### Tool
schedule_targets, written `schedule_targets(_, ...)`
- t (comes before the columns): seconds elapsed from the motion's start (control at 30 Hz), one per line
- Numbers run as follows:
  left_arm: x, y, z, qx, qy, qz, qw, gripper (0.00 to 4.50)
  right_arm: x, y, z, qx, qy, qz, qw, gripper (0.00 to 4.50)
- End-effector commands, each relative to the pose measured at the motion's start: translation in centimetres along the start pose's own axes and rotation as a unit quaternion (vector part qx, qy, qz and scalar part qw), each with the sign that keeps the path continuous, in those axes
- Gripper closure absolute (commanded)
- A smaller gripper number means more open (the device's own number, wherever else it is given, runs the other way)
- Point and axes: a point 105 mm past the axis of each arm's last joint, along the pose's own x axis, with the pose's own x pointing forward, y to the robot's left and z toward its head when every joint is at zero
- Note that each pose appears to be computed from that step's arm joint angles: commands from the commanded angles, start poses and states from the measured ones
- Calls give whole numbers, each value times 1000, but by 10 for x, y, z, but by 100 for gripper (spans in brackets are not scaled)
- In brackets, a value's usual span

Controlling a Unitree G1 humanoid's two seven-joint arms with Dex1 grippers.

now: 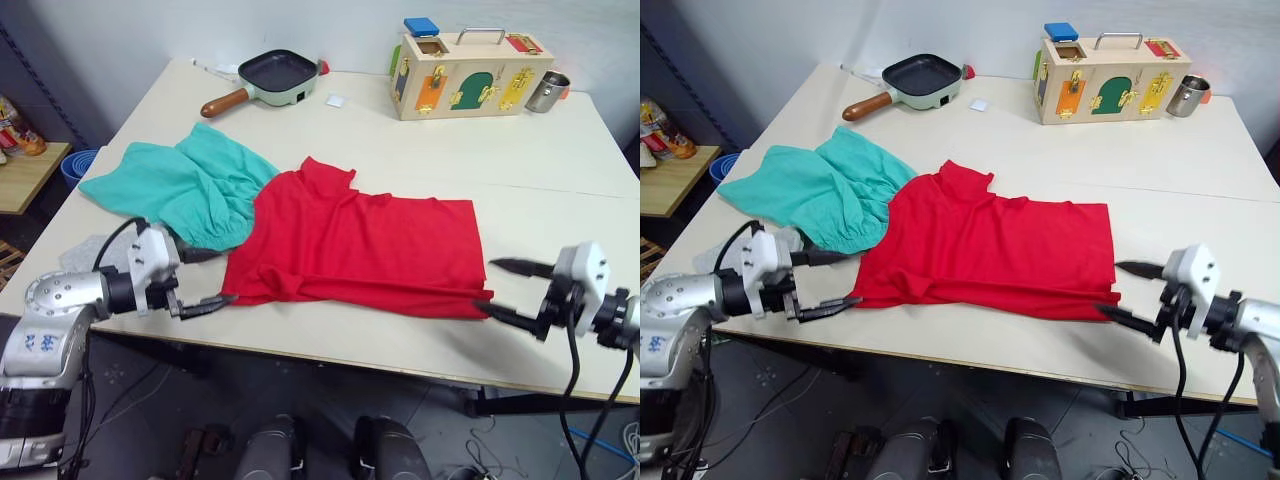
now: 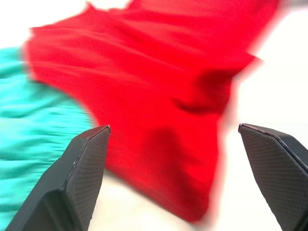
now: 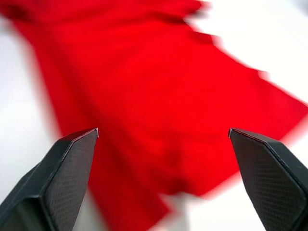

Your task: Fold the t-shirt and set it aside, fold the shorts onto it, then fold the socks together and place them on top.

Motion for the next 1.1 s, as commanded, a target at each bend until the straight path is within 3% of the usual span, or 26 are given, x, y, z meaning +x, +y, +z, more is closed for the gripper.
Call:
schedule_targets(0.03,4,-20,10,71,0,-27,997,3,6,14,4,-38,0,31,999,4)
schedule_targets(0.13,12,-46,-7,85,24,-65,994,3,15,23,-15,-60,42,42,996,4)
schedule_targets(0.27,18,-54,-22,69,42,-79,994,3,21,27,-28,-56,77,51,994,4)
schedule_targets(0.6,35,-24,-31,68,59,-41,995,3,34,1,-37,-69,107,8,992,4)
schedule_targets(0.93,39,3,-28,52,54,-1,997,3,42,-4,-26,-45,65,6,997,4)
schedule_targets(1.1,27,26,5,-39,-48,68,996,3,49,17,17,22,-75,60,995,4)
